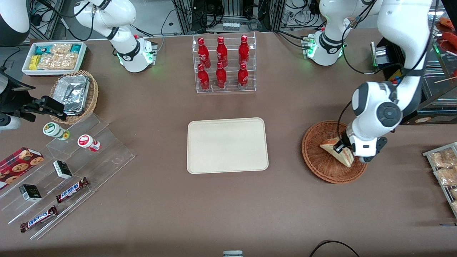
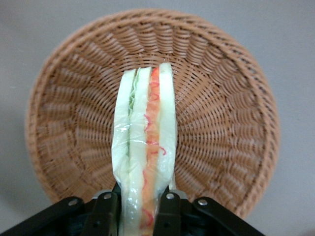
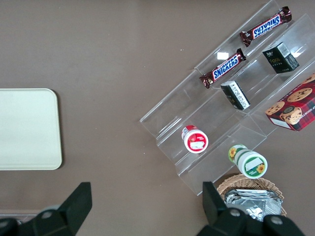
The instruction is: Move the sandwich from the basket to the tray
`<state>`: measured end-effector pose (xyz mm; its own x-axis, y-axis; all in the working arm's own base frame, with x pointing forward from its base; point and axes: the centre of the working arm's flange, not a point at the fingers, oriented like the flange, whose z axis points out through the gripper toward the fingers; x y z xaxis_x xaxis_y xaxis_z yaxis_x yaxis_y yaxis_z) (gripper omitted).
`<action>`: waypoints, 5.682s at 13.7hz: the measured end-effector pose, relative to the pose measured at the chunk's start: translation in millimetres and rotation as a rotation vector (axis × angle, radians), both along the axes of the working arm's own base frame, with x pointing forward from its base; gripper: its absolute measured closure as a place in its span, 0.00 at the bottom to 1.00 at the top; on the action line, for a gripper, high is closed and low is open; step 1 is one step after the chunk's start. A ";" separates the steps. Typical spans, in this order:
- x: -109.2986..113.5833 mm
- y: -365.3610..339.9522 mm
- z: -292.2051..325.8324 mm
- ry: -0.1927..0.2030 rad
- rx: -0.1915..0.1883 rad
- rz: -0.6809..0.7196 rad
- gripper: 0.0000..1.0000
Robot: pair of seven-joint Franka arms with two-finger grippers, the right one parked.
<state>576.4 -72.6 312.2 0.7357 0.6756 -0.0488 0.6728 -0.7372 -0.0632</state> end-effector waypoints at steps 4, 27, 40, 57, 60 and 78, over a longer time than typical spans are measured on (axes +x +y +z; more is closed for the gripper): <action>22.5 -67.8 97.5 0.003 0.010 -0.099 0.72; -103.0 -471.1 -31.5 -0.010 -0.095 -0.763 0.68; -85.1 -463.9 -66.4 -0.039 -0.058 -0.763 0.68; -67.3 -453.5 -4.2 -0.062 -0.033 -0.705 0.00; -42.1 -413.5 50.9 -0.082 0.021 -0.641 0.00; 26.7 -4.2 261.4 -0.038 -0.020 -0.601 0.00</action>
